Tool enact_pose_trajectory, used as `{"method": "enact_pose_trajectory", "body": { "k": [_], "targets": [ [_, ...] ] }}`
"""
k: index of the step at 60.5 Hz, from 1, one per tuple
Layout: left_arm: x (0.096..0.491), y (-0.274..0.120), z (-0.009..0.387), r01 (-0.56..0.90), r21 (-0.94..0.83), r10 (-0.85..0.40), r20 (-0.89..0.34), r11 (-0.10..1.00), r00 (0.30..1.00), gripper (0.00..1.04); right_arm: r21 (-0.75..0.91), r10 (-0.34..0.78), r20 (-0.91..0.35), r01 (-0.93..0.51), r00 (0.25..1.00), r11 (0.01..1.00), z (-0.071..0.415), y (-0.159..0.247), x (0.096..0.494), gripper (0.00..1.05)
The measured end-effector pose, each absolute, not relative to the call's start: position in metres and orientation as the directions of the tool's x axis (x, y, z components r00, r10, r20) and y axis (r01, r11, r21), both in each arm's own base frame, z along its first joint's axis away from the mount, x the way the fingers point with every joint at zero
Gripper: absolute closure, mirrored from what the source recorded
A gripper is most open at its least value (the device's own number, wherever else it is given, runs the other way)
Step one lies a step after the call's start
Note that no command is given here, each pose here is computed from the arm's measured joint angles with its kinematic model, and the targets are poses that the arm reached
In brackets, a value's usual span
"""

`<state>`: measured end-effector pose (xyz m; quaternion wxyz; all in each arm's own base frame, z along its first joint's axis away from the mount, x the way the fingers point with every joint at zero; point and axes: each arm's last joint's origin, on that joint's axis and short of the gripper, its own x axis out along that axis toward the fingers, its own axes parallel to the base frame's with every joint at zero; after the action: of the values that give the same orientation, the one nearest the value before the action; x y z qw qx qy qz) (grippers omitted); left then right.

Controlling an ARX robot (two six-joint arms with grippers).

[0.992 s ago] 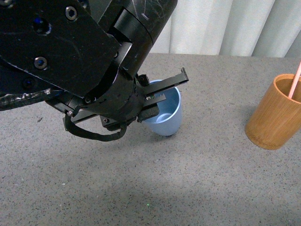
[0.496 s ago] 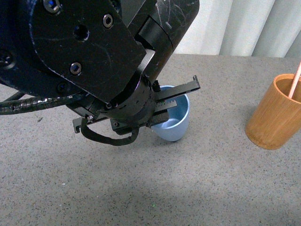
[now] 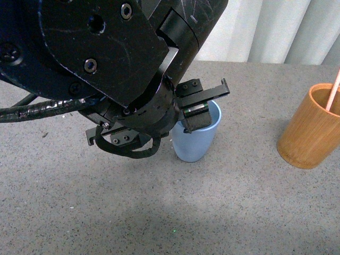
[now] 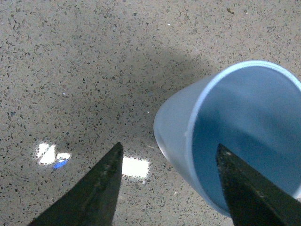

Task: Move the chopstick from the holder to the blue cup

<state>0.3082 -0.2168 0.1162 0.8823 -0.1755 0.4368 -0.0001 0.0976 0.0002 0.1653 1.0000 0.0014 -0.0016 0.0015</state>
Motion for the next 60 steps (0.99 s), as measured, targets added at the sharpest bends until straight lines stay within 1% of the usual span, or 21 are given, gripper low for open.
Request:
{"method": "enact_pose_trajectory", "body": {
  "k": [10,12,16,19,29,35,36,38,40,42,43,44,46,48,50,51,52,53,55,56,60],
  "targets": [
    [0.309,-0.217,0.123,-0.149,-0.321,-0.161,-0.761,0.935,0.628,0.2,0.003,0.003,0.003,-0.003,1.0,1.0,0.165,0.0,0.098,0.09],
    [0.309,-0.217,0.127,-0.15,-0.323,-0.161,-0.76,0.934,0.63,0.13,0.003,0.003,0.003,-0.003,1.0,1.0,0.165,0.0,0.098,0.09],
    [0.31,-0.214,0.131,-0.152,-0.33,-0.165,-0.757,0.932,0.632,0.05,0.003,0.003,0.003,-0.003,1.0,1.0,0.165,0.0,0.098,0.09],
    [0.31,-0.209,0.134,-0.161,-0.338,-0.165,-0.754,0.927,0.636,0.07,0.003,0.003,0.003,-0.003,1.0,1.0,0.165,0.0,0.098,0.09],
    [0.305,-0.19,0.133,-0.188,-0.329,-0.142,-0.761,0.925,0.634,0.07,0.003,0.003,0.003,-0.003,1.0,1.0,0.165,0.0,0.098,0.09],
    [0.296,-0.169,0.124,-0.191,-0.32,-0.135,-0.766,0.928,0.628,0.07,0.003,0.003,0.003,-0.003,1.0,1.0,0.165,0.0,0.098,0.09],
    [0.295,-0.167,0.12,-0.175,-0.308,-0.118,-0.737,0.935,0.666,0.09,0.003,0.003,0.003,-0.003,1.0,1.0,0.165,0.0,0.098,0.09],
    [0.292,-0.156,0.11,-0.146,-0.258,-0.052,-0.63,0.955,0.775,0.16,0.003,0.003,0.003,-0.003,1.0,1.0,0.165,0.0,0.098,0.09],
    [0.286,-0.146,0.103,-0.117,-0.195,-0.011,-0.556,0.974,0.831,0.22,0.002,0.003,0.003,-0.003,1.0,1.0,0.165,0.0,0.098,0.09],
    [0.28,-0.136,0.098,-0.109,-0.198,-0.007,-0.511,0.974,0.86,0.24,0.002,0.005,0.003,-0.005,1.0,1.0,0.165,0.0,0.098,0.09],
    [0.275,-0.128,0.095,-0.068,-0.149,-0.01,-0.469,0.986,0.883,0.28,0.002,0.005,0.003,-0.005,1.0,1.0,0.165,0.0,0.098,0.09],
    [0.272,-0.124,0.094,-0.073,-0.164,-0.008,-0.447,0.984,0.895,0.3,0.002,0.003,0.003,-0.003,1.0,1.0,0.165,0.0,0.098,0.09],
    [0.267,-0.113,0.093,-0.043,-0.121,-0.009,-0.398,0.992,0.918,0.35,0.003,-0.002,0.003,0.002,1.0,1.0,0.165,0.0,0.098,0.09],
    [0.258,-0.09,0.104,-0.006,-0.107,-0.025,-0.284,0.994,0.959,0.45,0.003,0.0,0.003,0.0,1.0,1.0,0.165,0.0,0.098,0.09],
    [0.248,-0.07,0.118,0.035,-0.096,-0.051,-0.171,0.995,0.984,0.52,0.003,0.001,0.003,-0.001,1.0,1.0,0.165,0.0,0.098,0.09],
    [0.24,-0.055,0.128,0.038,-0.093,-0.047,-0.094,0.995,0.994,0.58,0.003,0.0,0.003,0.0,1.0,1.0,0.165,0.0,0.098,0.09],
    [0.237,-0.05,0.132,0.047,-0.087,-0.053,-0.075,0.995,0.996,0.6,0.003,0.0,0.003,0.0,1.0,1.0,0.165,0.0,0.098,0.09],
    [0.229,-0.034,0.139,0.045,-0.074,-0.048,-0.038,0.996,0.998,0.65,0.003,0.0,0.003,0.0,1.0,1.0,0.165,0.0,0.098,0.09],
    [0.217,-0.017,0.145,0.033,-0.058,-0.034,-0.023,0.998,0.999,0.72,0.003,0.0,0.003,0.0,1.0,1.0,0.165,0.0,0.098,0.09],
    [0.207,-0.007,0.147,0.003,-0.047,-0.005,-0.034,0.999,0.999,0.78,0.003,0.0,0.003,0.0,1.0,1.0,0.165,0.0,0.098,0.09],
    [0.188,0.0,0.148,-0.023,-0.035,0.02,-0.076,0.999,0.997,0.88,0.003,0.002,0.003,-0.002,1.0,1.0,0.165,0.0,0.098,0.09]
  ]
}}
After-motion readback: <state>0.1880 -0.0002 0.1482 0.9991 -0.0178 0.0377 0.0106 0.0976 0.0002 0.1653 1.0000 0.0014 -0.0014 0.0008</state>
